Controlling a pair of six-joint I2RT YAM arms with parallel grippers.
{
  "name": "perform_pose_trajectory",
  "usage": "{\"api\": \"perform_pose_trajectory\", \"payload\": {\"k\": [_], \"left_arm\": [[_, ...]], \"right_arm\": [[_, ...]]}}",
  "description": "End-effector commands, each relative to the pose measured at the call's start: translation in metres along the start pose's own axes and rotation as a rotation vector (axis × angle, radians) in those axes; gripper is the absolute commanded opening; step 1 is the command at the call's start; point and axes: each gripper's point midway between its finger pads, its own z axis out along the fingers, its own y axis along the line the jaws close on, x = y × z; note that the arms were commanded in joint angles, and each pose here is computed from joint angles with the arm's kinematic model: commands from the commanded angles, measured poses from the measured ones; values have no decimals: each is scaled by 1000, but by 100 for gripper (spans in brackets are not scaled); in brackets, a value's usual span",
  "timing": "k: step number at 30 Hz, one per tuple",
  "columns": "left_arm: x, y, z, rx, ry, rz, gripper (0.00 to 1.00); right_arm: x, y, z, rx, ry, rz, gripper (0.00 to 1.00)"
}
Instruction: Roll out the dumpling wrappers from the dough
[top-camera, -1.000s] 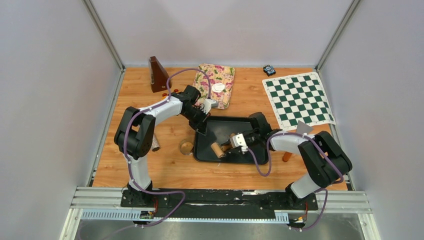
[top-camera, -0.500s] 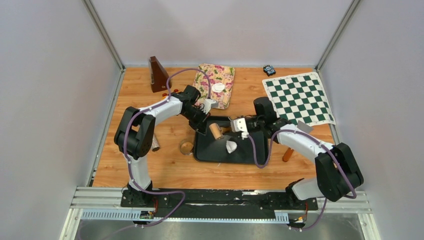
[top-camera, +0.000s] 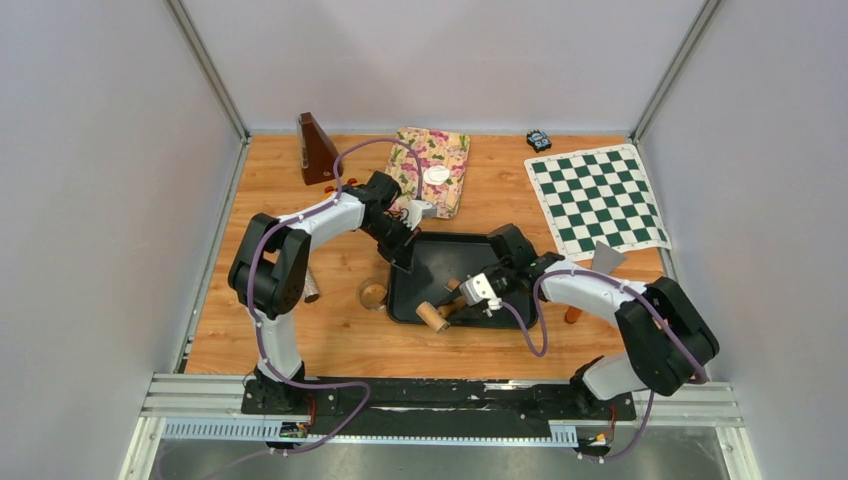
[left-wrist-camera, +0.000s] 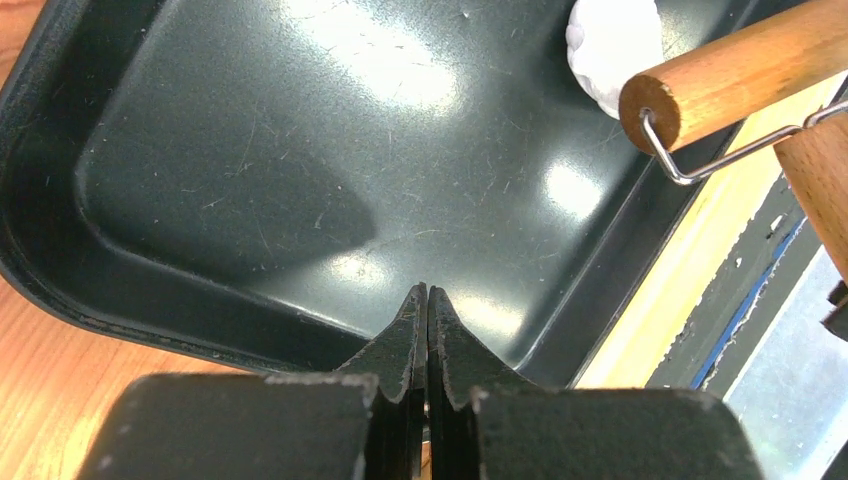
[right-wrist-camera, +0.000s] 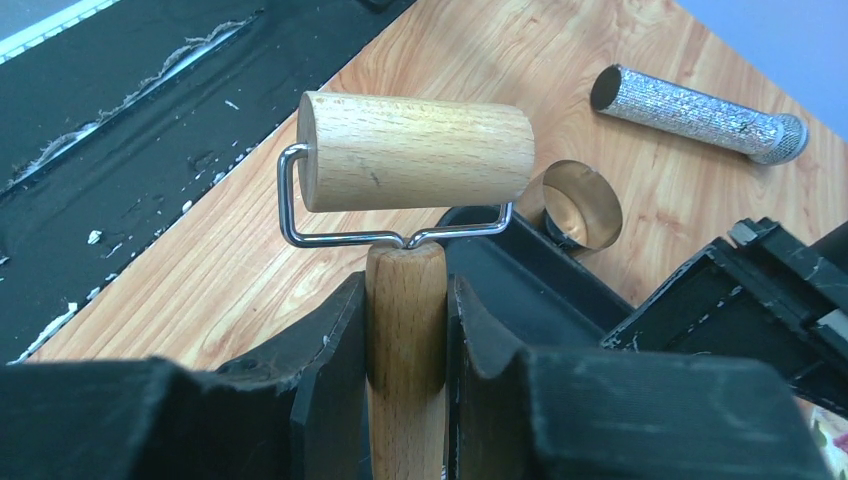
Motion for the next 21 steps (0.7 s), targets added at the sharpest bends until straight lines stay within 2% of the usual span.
{"api": "perform_pose_trajectory", "payload": {"k": [1,12,21], "left_arm": [[-12,-4,-6,18,-34,39,0],[-11,-5,-6,18,-38,37,0],[-11,-7,-7,18,-48,37,0]], "right_arm": [[-4,1,5,-15,-61,-72,0],[19,12,13,-44,-73,-9,0],[53,-12,-4,61,70,-81,0]]}}
